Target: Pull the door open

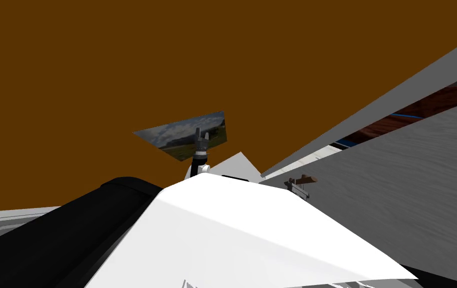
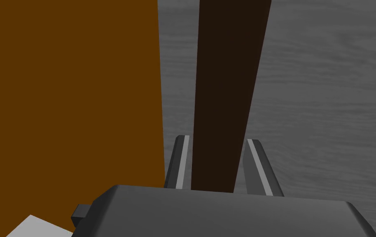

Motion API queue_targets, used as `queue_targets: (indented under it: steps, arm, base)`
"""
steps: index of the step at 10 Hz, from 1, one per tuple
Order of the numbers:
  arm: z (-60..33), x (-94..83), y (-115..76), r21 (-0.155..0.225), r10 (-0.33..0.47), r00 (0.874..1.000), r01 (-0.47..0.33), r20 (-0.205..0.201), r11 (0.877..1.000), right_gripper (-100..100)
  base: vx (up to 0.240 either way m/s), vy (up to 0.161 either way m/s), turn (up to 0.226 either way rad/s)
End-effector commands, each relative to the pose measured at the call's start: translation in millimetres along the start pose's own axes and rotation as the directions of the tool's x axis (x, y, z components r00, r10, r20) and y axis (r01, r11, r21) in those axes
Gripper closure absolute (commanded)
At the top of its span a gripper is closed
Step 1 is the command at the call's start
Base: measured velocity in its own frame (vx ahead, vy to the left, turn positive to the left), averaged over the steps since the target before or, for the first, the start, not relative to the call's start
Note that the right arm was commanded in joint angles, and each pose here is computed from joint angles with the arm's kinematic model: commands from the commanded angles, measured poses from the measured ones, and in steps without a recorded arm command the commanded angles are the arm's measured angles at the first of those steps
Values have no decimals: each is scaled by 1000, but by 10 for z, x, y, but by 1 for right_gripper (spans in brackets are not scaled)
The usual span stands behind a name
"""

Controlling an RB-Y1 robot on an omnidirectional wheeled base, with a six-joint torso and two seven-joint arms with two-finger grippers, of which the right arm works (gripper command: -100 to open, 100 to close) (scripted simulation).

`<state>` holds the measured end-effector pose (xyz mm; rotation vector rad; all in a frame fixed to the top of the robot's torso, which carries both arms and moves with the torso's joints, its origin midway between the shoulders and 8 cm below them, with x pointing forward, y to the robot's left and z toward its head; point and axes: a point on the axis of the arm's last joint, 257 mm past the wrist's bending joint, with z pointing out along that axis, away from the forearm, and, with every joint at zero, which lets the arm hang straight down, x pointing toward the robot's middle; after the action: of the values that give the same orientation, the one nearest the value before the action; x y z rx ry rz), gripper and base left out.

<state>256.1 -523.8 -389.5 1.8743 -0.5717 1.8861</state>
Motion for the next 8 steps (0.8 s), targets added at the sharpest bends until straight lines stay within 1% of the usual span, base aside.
queue_targets:
  steps: [1,2,5,6,7,8]
  arm:
    - [-53,-24,-87,35,1,1000,-1,7,999,100]
    - [-77,-21,-159,61,1,1000,-2,7,998,100]
    - [-132,-18,-301,114,3,1000,-4,7,993,100]
    - [-97,-2,-280,103,4,1000,-4,3,995,100]
    - [-154,-23,-370,135,2,1000,-4,9,991,100]
    - [-166,-22,-390,143,2,1000,-3,9,990,100]
  base:
    - [-226,16,81]
    - [-242,0,77]
    - [-248,38,57]
    - [-106,20,15]
    - [-153,22,56]
    - [-219,-16,54]
